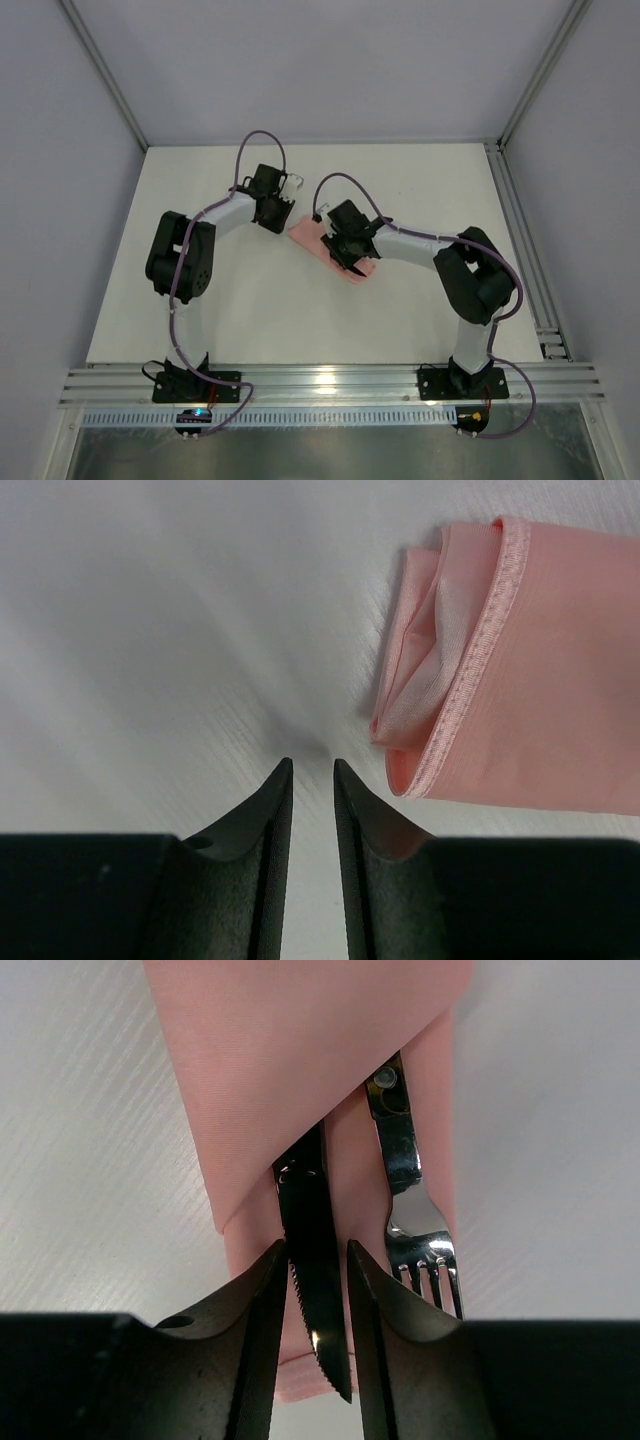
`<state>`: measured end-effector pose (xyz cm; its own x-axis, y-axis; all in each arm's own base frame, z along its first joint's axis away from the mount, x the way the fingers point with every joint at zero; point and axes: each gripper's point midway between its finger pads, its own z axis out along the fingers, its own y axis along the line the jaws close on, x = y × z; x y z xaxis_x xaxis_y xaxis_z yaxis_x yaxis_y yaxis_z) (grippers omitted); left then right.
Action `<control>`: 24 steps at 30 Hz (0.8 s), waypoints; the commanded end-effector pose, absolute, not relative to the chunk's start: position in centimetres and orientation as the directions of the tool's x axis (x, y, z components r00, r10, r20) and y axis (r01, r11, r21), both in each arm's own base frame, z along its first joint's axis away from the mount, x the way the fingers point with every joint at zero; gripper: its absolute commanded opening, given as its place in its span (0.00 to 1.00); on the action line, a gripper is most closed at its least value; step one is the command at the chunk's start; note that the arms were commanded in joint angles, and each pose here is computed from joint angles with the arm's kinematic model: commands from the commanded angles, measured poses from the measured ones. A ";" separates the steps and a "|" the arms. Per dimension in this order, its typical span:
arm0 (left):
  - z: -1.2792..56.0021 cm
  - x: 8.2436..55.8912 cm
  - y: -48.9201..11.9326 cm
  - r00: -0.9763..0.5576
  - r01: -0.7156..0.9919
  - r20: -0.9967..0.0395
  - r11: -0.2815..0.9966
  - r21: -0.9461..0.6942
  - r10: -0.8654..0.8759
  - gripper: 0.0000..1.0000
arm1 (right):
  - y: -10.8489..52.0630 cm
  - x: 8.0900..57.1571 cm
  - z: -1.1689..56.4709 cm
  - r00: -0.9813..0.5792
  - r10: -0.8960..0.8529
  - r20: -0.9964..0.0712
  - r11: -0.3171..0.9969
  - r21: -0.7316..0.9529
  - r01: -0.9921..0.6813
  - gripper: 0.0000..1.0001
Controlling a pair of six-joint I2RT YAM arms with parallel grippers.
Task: Fold the napkin into a case and place the utensils inside
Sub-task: Insert the knife into the folded napkin.
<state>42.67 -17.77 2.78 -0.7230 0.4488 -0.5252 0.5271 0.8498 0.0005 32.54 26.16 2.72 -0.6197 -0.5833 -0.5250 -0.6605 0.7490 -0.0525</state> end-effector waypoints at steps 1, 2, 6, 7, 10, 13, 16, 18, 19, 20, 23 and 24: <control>4.8 44.1 -18.2 -0.698 0.515 -0.570 0.857 0.021 0.433 0.24 | 27.1 31.7 2.4 -0.609 -0.602 -0.517 0.717 -0.014 -0.697 0.36; 4.8 44.2 -18.1 -0.705 0.503 -0.568 0.864 0.022 0.425 0.24 | 27.2 31.7 2.3 -0.608 -0.602 -0.517 0.716 -0.011 -0.698 0.36; 4.9 44.0 -18.5 -0.710 0.509 -0.567 0.861 -0.002 0.418 0.23 | 27.2 31.9 2.0 -0.610 -0.605 -0.512 0.716 -0.015 -0.698 0.36; 4.9 44.0 -18.6 -0.710 0.509 -0.569 0.861 -0.007 0.415 0.23 | 27.3 32.0 2.1 -0.608 -0.606 -0.513 0.715 -0.015 -0.699 0.34; 4.6 43.8 -19.0 -0.712 0.514 -0.566 0.857 -0.017 0.416 0.24 | 27.6 32.2 2.1 -0.605 -0.610 -0.512 0.710 -0.016 -0.704 0.33; 4.0 43.8 -19.1 -0.709 0.518 -0.552 0.855 0.014 0.439 0.23 | 27.9 32.1 2.1 -0.593 -0.631 -0.500 0.692 -0.019 -0.721 0.36; 3.7 43.8 -19.2 -0.709 0.520 -0.548 0.854 0.017 0.443 0.22 | 28.0 31.9 2.0 -0.589 -0.646 -0.486 0.686 -0.031 -0.727 0.39; 3.8 43.8 -19.2 -0.709 0.520 -0.549 0.854 0.019 0.443 0.22 | 28.1 31.7 2.1 -0.585 -0.652 -0.483 0.681 -0.033 -0.732 0.40; 3.9 43.9 -19.2 -0.706 0.519 -0.553 0.854 0.019 0.442 0.22 | 28.0 31.7 2.1 -0.584 -0.653 -0.482 0.682 -0.040 -0.730 0.40; 4.0 43.9 -19.2 -0.705 0.520 -0.554 0.854 0.020 0.443 0.22 | 28.1 31.7 2.1 -0.582 -0.657 -0.480 0.680 -0.043 -0.732 0.40; 4.2 43.9 -19.2 -0.703 0.522 -0.555 0.853 0.024 0.445 0.22 | 27.1 32.3 1.8 -0.595 -0.668 -0.447 0.701 -0.108 -0.705 0.40; 4.3 43.9 -19.2 -0.702 0.522 -0.556 0.853 0.024 0.445 0.22 | 27.1 32.1 1.7 -0.595 -0.671 -0.442 0.698 -0.108 -0.708 0.41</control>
<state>42.83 -18.82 2.73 -0.7207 0.4577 -0.5206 0.5292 0.8484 0.0132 32.47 27.72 2.48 -0.5898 -0.6355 -0.4984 -0.7048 0.7063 -0.0666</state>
